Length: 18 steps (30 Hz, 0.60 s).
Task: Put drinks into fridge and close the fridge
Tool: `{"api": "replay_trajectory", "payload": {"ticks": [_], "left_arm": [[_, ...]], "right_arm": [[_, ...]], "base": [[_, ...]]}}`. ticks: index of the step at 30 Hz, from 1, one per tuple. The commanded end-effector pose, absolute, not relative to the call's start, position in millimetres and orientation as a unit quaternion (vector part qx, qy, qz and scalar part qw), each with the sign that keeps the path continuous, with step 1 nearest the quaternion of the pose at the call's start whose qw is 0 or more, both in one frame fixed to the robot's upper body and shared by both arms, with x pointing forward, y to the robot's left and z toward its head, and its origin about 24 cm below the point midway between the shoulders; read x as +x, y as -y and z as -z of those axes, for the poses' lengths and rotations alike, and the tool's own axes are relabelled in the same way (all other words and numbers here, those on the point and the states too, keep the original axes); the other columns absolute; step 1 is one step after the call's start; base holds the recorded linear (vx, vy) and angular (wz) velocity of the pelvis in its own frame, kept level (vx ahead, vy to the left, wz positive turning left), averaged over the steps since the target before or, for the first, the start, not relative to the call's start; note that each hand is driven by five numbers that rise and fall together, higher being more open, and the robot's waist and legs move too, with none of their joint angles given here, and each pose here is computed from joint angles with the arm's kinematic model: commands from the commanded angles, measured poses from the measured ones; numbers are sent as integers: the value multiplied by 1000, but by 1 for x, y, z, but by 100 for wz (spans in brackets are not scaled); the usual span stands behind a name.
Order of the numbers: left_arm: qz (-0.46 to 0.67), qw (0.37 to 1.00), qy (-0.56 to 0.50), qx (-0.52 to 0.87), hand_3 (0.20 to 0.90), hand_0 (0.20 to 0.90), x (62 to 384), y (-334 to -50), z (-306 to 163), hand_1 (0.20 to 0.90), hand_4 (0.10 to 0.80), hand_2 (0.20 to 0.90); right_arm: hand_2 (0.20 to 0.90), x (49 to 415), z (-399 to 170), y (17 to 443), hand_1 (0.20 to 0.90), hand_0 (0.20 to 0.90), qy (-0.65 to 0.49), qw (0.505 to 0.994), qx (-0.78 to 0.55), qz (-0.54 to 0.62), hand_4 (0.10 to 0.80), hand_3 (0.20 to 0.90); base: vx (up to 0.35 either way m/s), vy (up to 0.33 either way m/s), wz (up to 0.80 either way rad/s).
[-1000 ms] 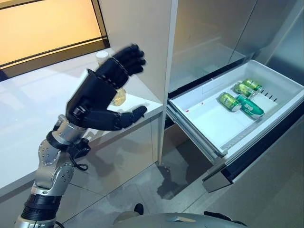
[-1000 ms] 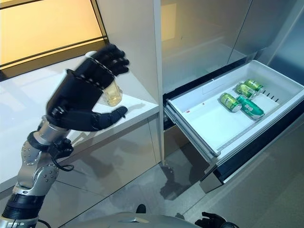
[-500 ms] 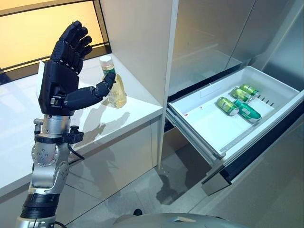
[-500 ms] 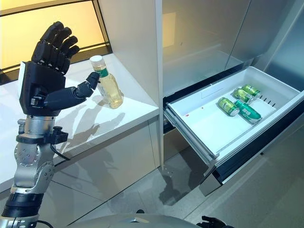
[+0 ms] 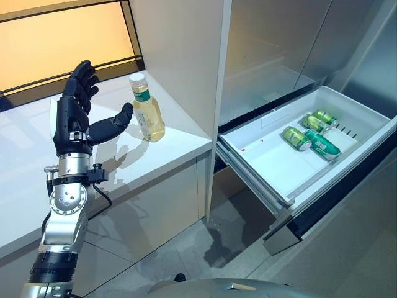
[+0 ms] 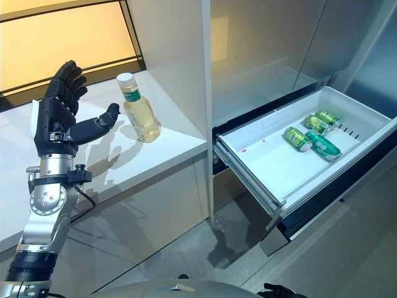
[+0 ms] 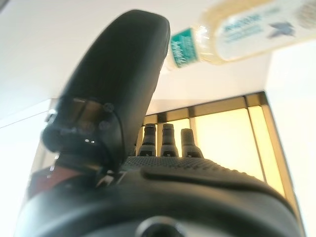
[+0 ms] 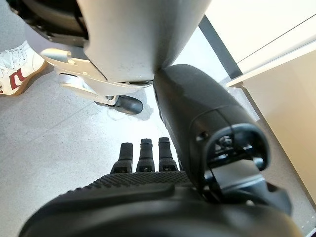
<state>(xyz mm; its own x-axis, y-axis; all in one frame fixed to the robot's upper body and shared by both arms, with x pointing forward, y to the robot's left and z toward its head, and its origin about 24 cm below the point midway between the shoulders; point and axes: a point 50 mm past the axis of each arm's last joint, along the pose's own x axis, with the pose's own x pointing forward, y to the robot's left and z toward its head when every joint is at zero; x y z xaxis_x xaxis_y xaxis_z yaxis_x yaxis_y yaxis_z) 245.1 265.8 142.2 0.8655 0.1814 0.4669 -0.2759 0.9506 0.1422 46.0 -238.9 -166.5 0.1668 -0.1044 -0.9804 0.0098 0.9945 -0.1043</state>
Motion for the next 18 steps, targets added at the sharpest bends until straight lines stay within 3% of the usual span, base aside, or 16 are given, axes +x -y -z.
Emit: {"api": "replay_trajectory", "payload": {"ticks": [1,18], "left_arm": [[-145,929,319,119,900,900,254,-271,-186,900,800,900],[-131,961,228,89,900,900,274,-268,-166,900,800,900]], "right_arm": [[900,58,166,233,900,900,-636,770,-34,14,800,900],[900,60,166,232,900,900,-642,766,-38,9,800,900]], "base": [[0,0,0],[5,1,-1]]}}
